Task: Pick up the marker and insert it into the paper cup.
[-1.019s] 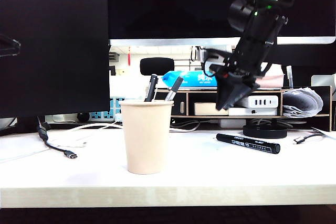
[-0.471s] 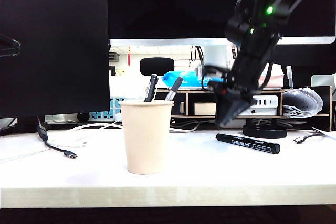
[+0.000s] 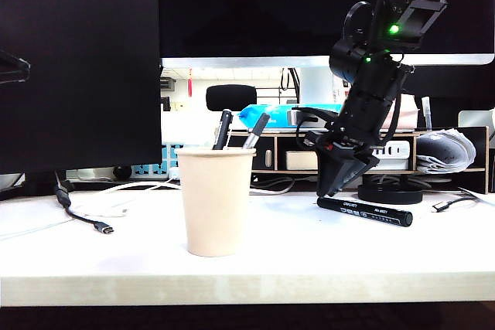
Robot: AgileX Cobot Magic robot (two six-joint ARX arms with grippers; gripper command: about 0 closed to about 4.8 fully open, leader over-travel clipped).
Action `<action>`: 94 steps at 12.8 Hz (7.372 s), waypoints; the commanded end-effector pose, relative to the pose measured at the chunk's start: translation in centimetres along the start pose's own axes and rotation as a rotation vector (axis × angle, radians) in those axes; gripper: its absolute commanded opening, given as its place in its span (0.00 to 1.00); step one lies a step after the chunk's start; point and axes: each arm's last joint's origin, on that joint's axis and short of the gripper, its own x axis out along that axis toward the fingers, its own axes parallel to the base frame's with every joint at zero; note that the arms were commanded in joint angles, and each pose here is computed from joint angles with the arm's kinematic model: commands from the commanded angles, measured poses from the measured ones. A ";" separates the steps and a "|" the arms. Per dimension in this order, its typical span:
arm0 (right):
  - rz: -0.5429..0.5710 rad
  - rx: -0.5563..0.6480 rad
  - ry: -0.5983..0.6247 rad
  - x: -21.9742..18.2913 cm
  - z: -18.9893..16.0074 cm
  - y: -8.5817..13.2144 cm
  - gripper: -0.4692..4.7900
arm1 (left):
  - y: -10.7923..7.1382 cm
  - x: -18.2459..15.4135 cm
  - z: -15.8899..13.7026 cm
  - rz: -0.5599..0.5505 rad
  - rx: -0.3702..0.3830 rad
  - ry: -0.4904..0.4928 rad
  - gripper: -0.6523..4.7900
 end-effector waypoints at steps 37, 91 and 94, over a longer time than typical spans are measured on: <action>-0.023 0.015 0.030 2.3 -0.5 -0.4 0.24 | 0.0 0.0 0.1 -0.003 0.004 -0.006 0.11; 0.466 -0.256 -0.772 -35.7 -2.3 16.3 0.24 | 0.0 0.0 0.1 -0.002 0.004 -0.006 0.11; 0.381 -0.213 -0.825 -37.8 -7.8 16.9 0.26 | 0.0 0.0 0.1 -0.002 0.004 -0.007 0.11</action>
